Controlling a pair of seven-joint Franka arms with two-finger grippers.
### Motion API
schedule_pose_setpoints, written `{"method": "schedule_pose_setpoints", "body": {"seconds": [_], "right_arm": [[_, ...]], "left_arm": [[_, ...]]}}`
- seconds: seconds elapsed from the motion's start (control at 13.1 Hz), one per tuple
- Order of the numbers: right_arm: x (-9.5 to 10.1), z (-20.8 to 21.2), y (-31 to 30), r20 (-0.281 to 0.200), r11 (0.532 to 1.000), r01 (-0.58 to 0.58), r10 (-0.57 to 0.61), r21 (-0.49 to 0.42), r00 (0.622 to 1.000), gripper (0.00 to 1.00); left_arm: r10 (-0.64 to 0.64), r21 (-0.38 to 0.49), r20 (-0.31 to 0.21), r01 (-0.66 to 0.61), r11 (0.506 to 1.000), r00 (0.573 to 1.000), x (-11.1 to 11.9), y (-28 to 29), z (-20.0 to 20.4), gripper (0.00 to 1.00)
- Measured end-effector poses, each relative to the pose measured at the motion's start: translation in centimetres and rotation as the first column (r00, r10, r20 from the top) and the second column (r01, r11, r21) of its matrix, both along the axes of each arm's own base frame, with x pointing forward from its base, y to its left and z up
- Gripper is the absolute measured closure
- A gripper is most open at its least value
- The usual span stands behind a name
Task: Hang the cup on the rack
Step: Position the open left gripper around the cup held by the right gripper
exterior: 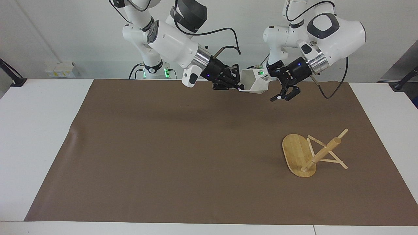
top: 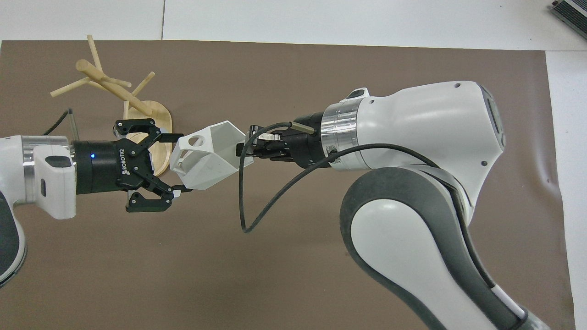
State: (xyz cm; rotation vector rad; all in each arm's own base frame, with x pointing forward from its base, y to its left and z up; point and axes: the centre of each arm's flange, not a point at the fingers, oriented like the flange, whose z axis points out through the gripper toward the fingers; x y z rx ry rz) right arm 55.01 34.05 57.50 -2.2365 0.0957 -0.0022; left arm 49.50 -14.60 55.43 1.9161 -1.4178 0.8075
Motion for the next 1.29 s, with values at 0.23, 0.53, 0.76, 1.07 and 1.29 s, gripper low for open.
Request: {"method": "schedule_pose_setpoints", "body": {"seconds": [0.23,0.53,0.76,1.07,1.29], "right_arm": [[0.0,0.0,0.0,0.002,1.0,0.001,-0.001,0.001,1.0,0.96],[0.0,0.0,0.0,0.003,1.0,0.003,-0.003,0.0,1.0,0.96],[0.0,-0.1,0.0,0.001,1.0,0.003,-0.003,-0.001,1.0,0.96],[0.0,-0.1,0.0,0.001,1.0,0.003,-0.003,-0.001,1.0,0.96],[0.0,-0.1,0.0,0.001,1.0,0.003,-0.003,-0.001,1.0,0.96]], "left_arm": [[0.005,-0.002,0.003,-0.005,1.0,1.0,0.0,0.2,0.1,0.0],[0.027,-0.001,0.044,-0.027,1.0,0.999,0.4,1.3,0.8,0.0],[0.047,0.001,0.05,-0.047,0.999,0.998,0.7,3.0,0.8,0.0],[0.061,-0.005,-0.005,-0.061,0.998,0.998,0.5,3.3,0.2,0.0],[0.081,-0.008,-0.076,-0.082,0.997,0.994,-0.4,2.9,-0.7,0.0]]}}
